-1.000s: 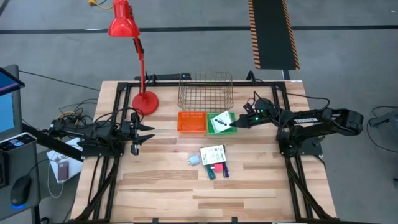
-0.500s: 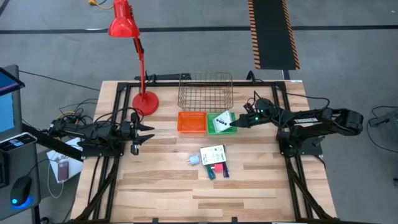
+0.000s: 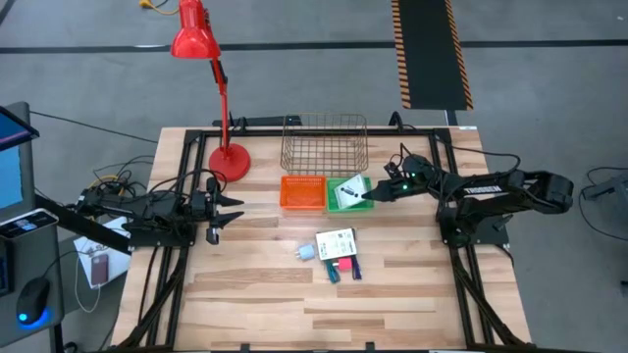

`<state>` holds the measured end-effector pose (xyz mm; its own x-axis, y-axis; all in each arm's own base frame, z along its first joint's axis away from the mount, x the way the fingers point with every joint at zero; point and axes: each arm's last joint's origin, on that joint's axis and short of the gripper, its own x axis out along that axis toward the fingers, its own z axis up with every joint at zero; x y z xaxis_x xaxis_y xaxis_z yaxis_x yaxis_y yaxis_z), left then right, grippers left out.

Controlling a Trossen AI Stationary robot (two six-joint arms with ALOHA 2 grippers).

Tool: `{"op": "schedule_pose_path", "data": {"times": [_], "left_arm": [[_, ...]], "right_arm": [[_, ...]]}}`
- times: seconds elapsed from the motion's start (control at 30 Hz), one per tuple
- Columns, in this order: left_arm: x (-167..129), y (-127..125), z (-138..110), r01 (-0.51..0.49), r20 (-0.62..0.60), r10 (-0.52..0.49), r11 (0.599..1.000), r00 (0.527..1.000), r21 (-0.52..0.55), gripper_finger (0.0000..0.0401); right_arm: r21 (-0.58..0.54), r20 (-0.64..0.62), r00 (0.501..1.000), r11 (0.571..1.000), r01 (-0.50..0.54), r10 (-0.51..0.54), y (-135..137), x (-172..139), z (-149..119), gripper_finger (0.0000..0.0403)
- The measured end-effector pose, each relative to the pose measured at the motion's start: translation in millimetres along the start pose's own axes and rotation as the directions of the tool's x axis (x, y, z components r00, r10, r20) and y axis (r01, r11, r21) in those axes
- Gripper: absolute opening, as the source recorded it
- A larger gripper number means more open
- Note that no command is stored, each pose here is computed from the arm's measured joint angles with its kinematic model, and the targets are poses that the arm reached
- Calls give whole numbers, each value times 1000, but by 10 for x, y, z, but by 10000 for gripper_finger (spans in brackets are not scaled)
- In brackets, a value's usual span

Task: Pick and place items into bin
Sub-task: Put the top card reader box into the green bin

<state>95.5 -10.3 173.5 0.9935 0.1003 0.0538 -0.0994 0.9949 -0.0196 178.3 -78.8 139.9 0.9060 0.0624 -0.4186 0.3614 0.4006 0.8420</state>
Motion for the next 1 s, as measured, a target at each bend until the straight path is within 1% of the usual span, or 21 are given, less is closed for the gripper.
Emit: {"op": "schedule_pose_path", "data": {"times": [0.23,0.83,1.0], "left_arm": [[0,0,1,1,0,-1,1000,1000,0,128],[0,0,-1,0,0,0,1000,1000,0,128],[0,0,-1,0,0,0,1000,1000,0,128]], "right_arm": [[1,0,1000,1000,0,0,0,0,0,235],[1,-23,1000,1000,-15,15,3,0,-7,235],[-16,-56,998,1000,-25,24,-1,-1,-23,234]]}}
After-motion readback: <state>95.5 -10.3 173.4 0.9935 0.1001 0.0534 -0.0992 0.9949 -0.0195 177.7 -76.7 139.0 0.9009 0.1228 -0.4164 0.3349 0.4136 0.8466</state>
